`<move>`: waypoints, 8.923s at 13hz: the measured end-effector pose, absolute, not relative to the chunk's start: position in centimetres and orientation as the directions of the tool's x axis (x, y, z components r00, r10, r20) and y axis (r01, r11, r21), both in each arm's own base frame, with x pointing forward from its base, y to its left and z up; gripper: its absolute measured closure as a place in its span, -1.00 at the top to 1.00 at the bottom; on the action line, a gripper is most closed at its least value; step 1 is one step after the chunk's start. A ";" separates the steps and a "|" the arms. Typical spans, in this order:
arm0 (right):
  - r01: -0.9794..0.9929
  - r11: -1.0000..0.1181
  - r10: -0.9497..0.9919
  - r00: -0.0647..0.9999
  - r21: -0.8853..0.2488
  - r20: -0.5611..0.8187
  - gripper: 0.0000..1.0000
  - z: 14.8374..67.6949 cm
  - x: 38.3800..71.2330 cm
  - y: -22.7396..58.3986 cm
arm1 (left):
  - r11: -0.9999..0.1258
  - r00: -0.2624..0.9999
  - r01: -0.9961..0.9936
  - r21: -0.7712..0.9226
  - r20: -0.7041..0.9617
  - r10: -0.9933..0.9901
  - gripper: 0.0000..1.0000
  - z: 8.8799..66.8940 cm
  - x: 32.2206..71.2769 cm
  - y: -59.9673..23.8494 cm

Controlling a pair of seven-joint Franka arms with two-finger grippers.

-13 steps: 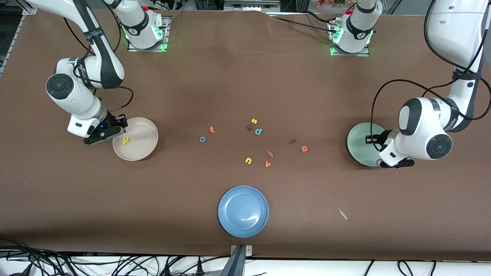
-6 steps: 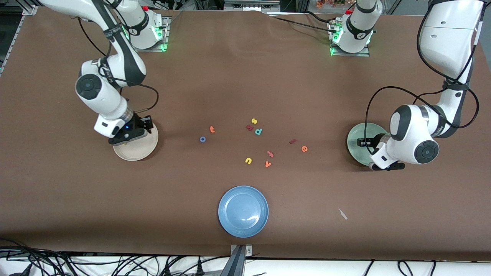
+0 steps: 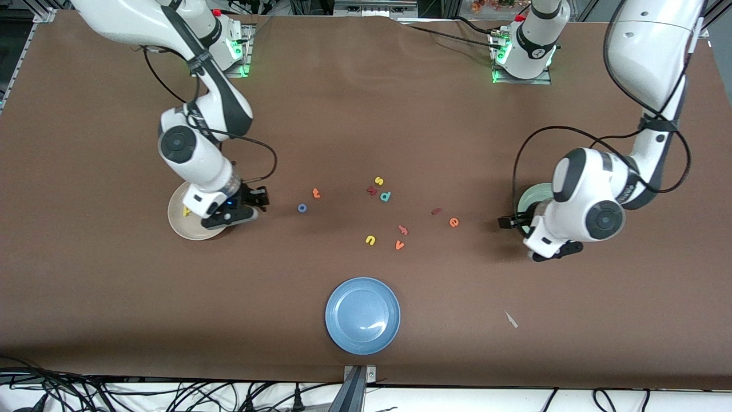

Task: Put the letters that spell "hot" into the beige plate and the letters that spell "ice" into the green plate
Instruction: 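Reach the left gripper to the orange e while the right reaches blue o, then grasp the orange e with the left gripper while the right grasps o, then place the e on the green plate while the right gripper places o, then grasp the orange letter with the right gripper while the left reaches pink, then carry the orange letter to the cream plate while the left grasps pink, then place the pink piece on the green plate while the right gripper withdraws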

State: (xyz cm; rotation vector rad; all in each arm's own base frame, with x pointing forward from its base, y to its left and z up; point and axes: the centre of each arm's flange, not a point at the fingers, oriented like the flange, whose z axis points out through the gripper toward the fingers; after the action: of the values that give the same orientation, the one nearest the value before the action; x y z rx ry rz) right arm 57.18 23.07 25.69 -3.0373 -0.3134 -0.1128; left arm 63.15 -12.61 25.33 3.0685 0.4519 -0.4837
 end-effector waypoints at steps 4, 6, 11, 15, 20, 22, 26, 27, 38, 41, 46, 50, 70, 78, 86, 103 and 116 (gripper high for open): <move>0.154 -0.981 0.144 0.986 -0.119 0.088 0.28 23.5 55.2 29.8 | -0.862 0.841 0.504 -0.048 -0.201 0.503 1.00 23.6 63.7 -19.8; 0.136 -0.985 0.127 0.988 -0.104 0.085 0.28 22.5 54.3 31.6 | -0.781 0.768 0.624 -0.026 -0.163 0.619 1.00 21.9 64.0 -21.5; 0.119 -0.991 0.113 0.988 -0.053 0.102 0.28 20.3 53.8 32.0 | -0.711 0.701 0.703 -0.020 -0.150 0.698 0.89 19.9 63.2 -24.9; 0.119 -0.992 0.114 0.989 -0.052 0.090 0.28 19.5 53.6 32.0 | -0.707 0.696 0.706 -0.030 -0.152 0.702 0.33 19.5 63.0 -25.2; 0.112 -0.991 0.107 0.991 -0.070 0.079 0.26 17.4 52.8 32.1 | -0.714 0.699 0.698 -0.055 -0.165 0.696 0.32 18.0 62.1 -25.4; 0.109 -0.992 0.103 0.991 -0.070 0.088 0.23 17.4 52.6 32.6 | -0.718 0.702 0.693 -0.060 -0.167 0.692 0.23 17.8 61.8 -25.8; 0.113 -0.991 0.107 0.990 -0.068 0.094 0.04 17.5 52.5 32.9 | -0.720 0.703 0.691 -0.066 -0.169 0.691 -0.09 17.6 61.6 -25.8; 0.115 -0.991 0.109 0.990 -0.065 0.095 -0.04 17.5 52.5 32.8 | -0.719 0.703 0.691 -0.067 -0.170 0.691 -0.09 17.6 61.6 -25.8; 0.195 -0.980 0.198 0.976 0.036 0.095 -0.44 19.7 54.7 28.5 | -0.721 0.702 0.688 -0.082 -0.174 0.690 -0.22 17.3 61.2 -25.6; 0.294 -0.948 0.303 0.951 0.119 0.061 -0.44 24.5 57.6 21.6 | -0.722 0.703 0.687 -0.081 -0.174 0.689 -0.54 17.3 61.2 -25.7; 0.435 -0.888 0.434 0.900 0.147 -0.040 -0.44 26.4 58.3 11.6 | -0.764 0.744 0.639 -0.089 -0.182 0.643 -0.85 20.1 62.1 -24.6; 0.426 -0.896 0.422 0.905 0.124 -0.058 0.18 23.7 56.5 8.9 | -0.861 0.824 0.491 -0.132 -0.249 0.509 -0.85 29.5 62.8 -17.2; 0.034 -0.997 0.027 0.994 -0.066 0.109 0.49 17.9 48.6 35.5 | -0.843 0.785 0.495 -0.210 -0.308 0.538 1.00 25.2 61.9 -14.2; 0.036 -0.998 0.029 0.994 -0.059 0.109 0.39 17.3 48.7 35.4 | -0.355 0.347 0.931 -0.086 -0.100 0.933 1.00 21.2 62.1 -25.4; 0.042 -0.997 0.035 0.993 -0.057 0.116 -0.34 17.4 48.8 35.4 | -0.111 0.103 0.985 -0.132 -0.067 0.992 0.69 18.9 59.9 -29.3; 0.246 -0.960 0.260 0.961 0.131 0.097 -0.62 26.4 55.2 24.8 | 0.030 -0.036 0.986 -0.165 -0.031 0.999 0.12 17.4 58.0 -30.6; 0.213 -0.972 0.214 0.977 0.094 -0.007 0.59 29.6 54.9 8.4 | 0.035 -0.041 0.987 -0.156 -0.034 0.999 -0.86 17.4 58.1 -30.4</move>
State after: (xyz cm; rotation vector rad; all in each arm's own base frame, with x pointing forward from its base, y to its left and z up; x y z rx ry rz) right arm 54.93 8.40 29.63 -3.2173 -0.3481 -0.0058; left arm 58.10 -30.44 17.41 2.2322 2.3187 -0.2205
